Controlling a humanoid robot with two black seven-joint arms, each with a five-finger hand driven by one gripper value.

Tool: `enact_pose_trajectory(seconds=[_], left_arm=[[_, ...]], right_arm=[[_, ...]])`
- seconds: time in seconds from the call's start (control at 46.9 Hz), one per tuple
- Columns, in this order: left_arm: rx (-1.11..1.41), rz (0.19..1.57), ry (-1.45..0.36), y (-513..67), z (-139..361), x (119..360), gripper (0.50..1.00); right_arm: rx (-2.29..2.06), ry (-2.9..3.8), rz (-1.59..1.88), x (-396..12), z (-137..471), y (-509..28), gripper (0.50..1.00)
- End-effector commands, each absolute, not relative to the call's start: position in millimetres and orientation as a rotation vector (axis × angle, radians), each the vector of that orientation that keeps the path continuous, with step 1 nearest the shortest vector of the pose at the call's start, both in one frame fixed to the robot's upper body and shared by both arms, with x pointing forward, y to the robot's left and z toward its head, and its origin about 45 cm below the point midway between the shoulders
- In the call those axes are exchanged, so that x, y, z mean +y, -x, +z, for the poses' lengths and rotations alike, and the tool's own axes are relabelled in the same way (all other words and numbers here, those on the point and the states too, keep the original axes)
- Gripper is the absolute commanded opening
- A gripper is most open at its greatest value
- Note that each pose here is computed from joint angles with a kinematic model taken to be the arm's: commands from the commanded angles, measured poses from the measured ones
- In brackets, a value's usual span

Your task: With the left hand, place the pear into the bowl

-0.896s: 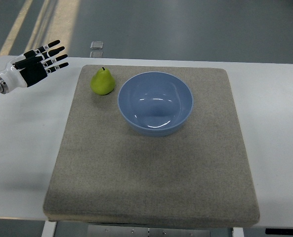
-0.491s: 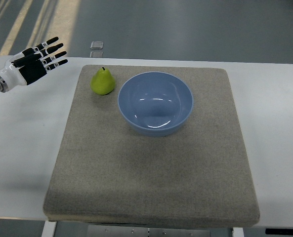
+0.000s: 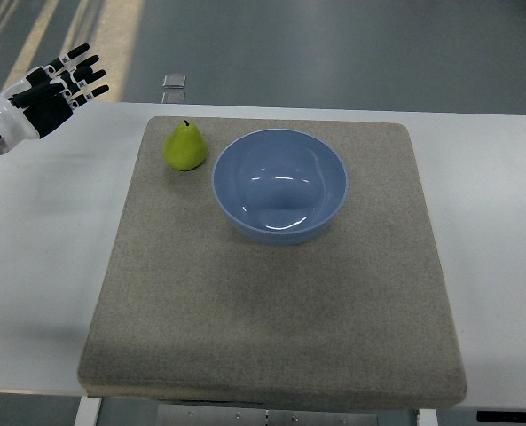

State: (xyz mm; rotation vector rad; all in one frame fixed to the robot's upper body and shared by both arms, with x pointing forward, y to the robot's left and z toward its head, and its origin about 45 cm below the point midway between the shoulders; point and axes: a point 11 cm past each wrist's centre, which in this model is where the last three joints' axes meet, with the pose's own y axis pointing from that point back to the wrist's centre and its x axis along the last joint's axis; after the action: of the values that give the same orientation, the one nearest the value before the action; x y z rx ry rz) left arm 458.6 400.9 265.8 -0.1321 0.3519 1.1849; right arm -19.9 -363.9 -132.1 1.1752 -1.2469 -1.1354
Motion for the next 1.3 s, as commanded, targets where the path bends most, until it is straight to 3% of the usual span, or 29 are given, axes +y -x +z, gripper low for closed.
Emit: enact_pose_trajectory(seconds=[0.0,0.448,0.832,1.045,1.28], left_arm=[[0.26,1.155,0.016,-464,275,396,0.994],[-0.226,0.909,-0.506,-480,308,353,0.994],[-0.552,0.675,-0.88,-480,300,318,0.994],[-0.698,0.581,-0.995,-484,292,293,0.994],[-0.78,0.598,-0.973,-488,279,267,0.994]], right_arm=[[-1.248,-1.175,-1.135,-364,-132,20,0.924],[-1.246,-1.176,-1.135,-364,-132,20,0.926],[-1.248,-1.175,-1.135,-364,-132,20,0.924],[-1.248,-1.175,-1.135,-364,-132,20,0.924],[-1.248,-1.175,-1.135,-364,-132,20,0.924]])
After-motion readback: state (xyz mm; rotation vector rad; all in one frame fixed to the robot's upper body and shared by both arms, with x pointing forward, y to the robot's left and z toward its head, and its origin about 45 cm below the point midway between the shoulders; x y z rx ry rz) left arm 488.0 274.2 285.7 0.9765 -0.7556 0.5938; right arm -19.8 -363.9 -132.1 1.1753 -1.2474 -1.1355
